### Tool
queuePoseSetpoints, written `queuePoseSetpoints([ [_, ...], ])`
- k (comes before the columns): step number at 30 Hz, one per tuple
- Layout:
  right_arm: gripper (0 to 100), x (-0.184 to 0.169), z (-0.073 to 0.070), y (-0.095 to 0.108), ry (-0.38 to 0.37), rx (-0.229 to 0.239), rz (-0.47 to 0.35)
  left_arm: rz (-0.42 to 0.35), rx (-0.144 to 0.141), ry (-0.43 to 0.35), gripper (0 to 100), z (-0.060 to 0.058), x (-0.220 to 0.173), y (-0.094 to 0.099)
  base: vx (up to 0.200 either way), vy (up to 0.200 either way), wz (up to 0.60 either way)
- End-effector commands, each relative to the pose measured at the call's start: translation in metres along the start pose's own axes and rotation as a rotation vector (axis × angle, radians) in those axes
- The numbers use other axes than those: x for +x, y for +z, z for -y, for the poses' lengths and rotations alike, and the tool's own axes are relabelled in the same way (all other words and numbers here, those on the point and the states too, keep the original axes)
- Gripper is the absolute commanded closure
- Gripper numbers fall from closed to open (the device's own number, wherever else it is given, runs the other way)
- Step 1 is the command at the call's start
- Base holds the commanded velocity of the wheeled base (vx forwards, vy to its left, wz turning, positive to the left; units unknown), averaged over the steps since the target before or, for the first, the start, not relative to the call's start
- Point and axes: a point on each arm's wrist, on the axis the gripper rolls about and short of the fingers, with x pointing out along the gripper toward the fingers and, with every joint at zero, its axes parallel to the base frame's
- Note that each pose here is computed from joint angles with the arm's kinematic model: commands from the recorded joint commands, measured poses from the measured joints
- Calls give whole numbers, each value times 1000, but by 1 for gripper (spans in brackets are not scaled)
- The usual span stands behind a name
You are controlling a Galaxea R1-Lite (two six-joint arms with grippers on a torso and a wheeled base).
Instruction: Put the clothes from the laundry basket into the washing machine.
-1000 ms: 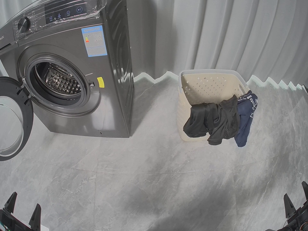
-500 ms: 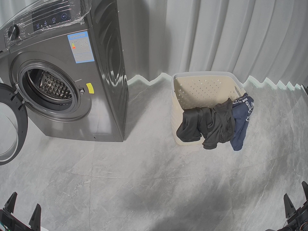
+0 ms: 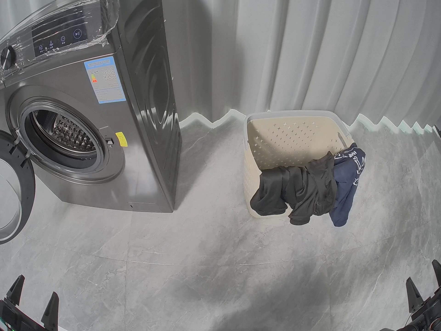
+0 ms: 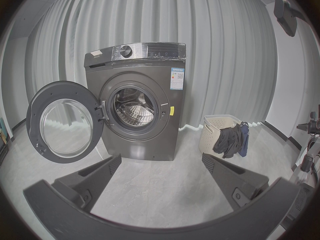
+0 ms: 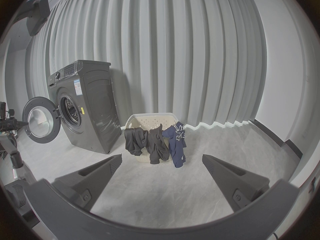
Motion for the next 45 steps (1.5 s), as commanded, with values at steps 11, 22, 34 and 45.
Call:
queuePoseSetpoints([
  [11, 0, 0, 0, -5, 1, 0, -2, 2, -3, -1, 0, 0, 0, -4, 0, -200, 0],
  [22, 0, 0, 0, -5, 2, 0, 0, 2, -1, -1, 0, 0, 0, -4, 0, -164, 0],
  [34, 0, 0, 0, -5, 2, 0, 0, 2, -3, -3, 0, 0, 0, -4, 0, 0, 0],
  [45, 0, 0, 0, -5, 1, 0, -2, 2, -3, -1, 0, 0, 0, -4, 109, 0, 0],
])
